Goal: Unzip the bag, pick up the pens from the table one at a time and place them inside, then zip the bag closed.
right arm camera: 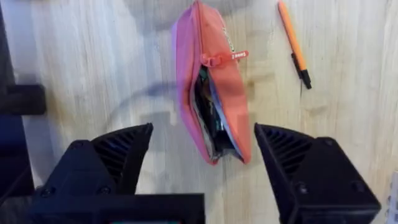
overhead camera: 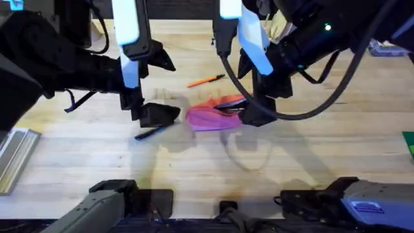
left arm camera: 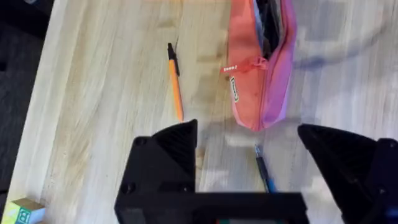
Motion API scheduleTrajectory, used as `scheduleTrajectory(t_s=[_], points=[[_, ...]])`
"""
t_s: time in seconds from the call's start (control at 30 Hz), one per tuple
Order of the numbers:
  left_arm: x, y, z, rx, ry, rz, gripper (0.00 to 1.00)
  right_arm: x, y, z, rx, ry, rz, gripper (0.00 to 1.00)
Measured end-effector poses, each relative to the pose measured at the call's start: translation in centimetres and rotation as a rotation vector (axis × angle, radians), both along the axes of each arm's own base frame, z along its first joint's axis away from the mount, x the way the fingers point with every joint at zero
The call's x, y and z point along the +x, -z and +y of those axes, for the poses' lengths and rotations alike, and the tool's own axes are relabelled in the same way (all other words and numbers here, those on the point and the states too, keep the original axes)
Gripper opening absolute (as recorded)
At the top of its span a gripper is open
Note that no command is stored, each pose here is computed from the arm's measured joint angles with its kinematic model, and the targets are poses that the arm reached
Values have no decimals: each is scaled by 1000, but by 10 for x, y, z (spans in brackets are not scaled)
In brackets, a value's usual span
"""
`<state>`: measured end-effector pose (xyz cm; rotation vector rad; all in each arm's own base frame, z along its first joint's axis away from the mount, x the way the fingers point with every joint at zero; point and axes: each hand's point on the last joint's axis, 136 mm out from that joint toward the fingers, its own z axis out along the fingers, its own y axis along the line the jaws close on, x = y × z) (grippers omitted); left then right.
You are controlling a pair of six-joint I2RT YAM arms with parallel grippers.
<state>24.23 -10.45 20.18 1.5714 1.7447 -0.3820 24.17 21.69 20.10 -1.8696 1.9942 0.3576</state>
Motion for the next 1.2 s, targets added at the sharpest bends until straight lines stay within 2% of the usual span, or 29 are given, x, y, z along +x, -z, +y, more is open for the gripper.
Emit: scheduleTrajectory(t_s=[0.4,0.43,0.5,0.63,0.67,0.73,1.2], points=[[0,0,0,0,0,0,993,-5,2,-3,-13,0,21,997],[0,0,0,0,0,0,993,-6,2,-4,-16,-3,24,963],[0,0,0,0,0,0,993,-8,3,-5,-23,1,37,726],[0,0,0,0,0,0,993,-16,6,-10,-44,3,72,146],[0,0,0,0,0,0,993,-18,6,-11,-48,8,81,65],[0,0,0,0,0,0,993,-20,7,-13,-55,7,92,33],[0,0,0,0,0,0,993,-19,15,-10,-64,5,126,31]])
